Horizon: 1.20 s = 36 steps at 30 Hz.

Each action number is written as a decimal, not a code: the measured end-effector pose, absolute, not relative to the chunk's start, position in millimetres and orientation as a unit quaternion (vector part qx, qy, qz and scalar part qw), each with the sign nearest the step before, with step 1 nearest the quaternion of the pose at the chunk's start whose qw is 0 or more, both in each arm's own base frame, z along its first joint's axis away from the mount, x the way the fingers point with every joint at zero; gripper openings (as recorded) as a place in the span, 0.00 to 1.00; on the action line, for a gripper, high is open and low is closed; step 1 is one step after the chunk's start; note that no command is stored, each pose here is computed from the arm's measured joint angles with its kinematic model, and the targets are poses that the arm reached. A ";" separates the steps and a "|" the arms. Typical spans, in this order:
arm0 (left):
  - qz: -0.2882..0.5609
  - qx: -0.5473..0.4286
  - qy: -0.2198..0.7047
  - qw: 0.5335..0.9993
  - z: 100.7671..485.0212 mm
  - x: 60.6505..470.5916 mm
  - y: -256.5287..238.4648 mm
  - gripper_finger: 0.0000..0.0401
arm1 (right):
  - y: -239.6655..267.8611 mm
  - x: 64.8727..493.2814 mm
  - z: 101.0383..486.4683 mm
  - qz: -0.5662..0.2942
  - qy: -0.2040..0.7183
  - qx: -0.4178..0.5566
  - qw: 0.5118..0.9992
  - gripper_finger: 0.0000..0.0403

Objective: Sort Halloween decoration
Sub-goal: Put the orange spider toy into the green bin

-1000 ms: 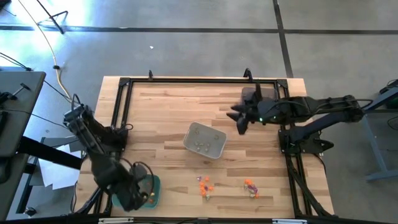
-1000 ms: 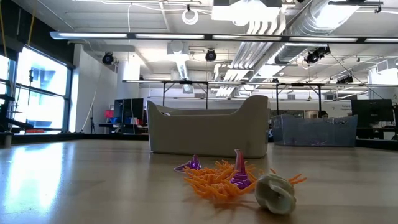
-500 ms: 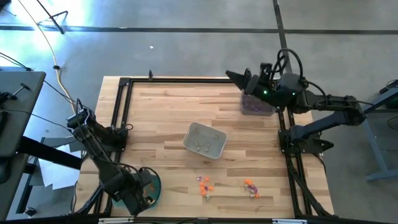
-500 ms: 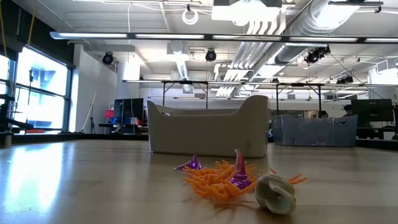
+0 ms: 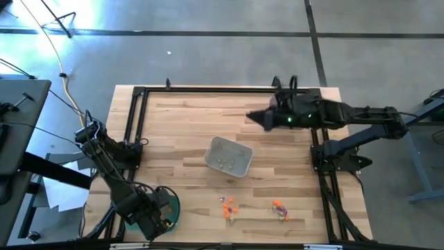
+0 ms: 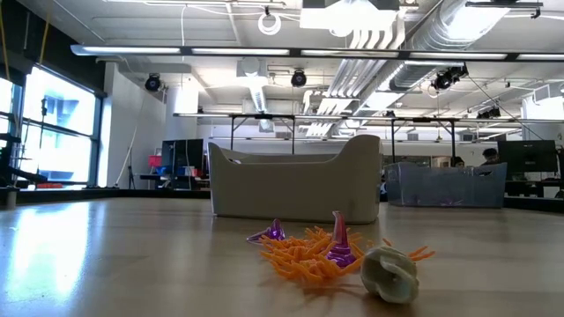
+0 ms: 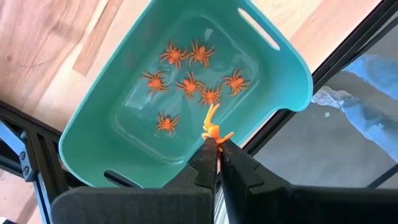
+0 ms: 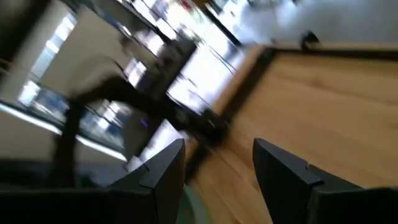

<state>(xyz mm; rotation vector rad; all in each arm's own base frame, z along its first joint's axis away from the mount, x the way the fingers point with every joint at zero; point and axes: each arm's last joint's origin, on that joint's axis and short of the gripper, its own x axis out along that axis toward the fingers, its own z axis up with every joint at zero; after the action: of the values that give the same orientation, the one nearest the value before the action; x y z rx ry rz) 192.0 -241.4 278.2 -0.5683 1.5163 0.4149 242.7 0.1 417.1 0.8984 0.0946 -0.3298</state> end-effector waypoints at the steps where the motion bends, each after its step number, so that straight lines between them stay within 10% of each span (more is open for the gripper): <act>1: 0.186 -0.254 0.672 0.670 278.2 192.0 -241.4 0.00 | 2.7 241.5 412.2 -0.165 0.071 0.427 0.886 0.45; 20: 0.181 -0.274 0.627 0.706 279.2 200.2 -243.8 0.23 | 29.2 216.4 371.3 -0.153 0.340 0.320 0.871 0.45; 36: 0.173 -0.262 0.482 0.818 292.8 260.4 -206.9 0.25 | 122.3 176.2 262.6 -0.081 0.571 0.410 0.707 0.45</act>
<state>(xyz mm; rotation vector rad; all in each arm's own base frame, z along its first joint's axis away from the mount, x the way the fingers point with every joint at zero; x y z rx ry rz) 260.4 -206.9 292.8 -0.5576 1.0262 0.3679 176.2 122.3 262.6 0.9117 1.2680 -0.1798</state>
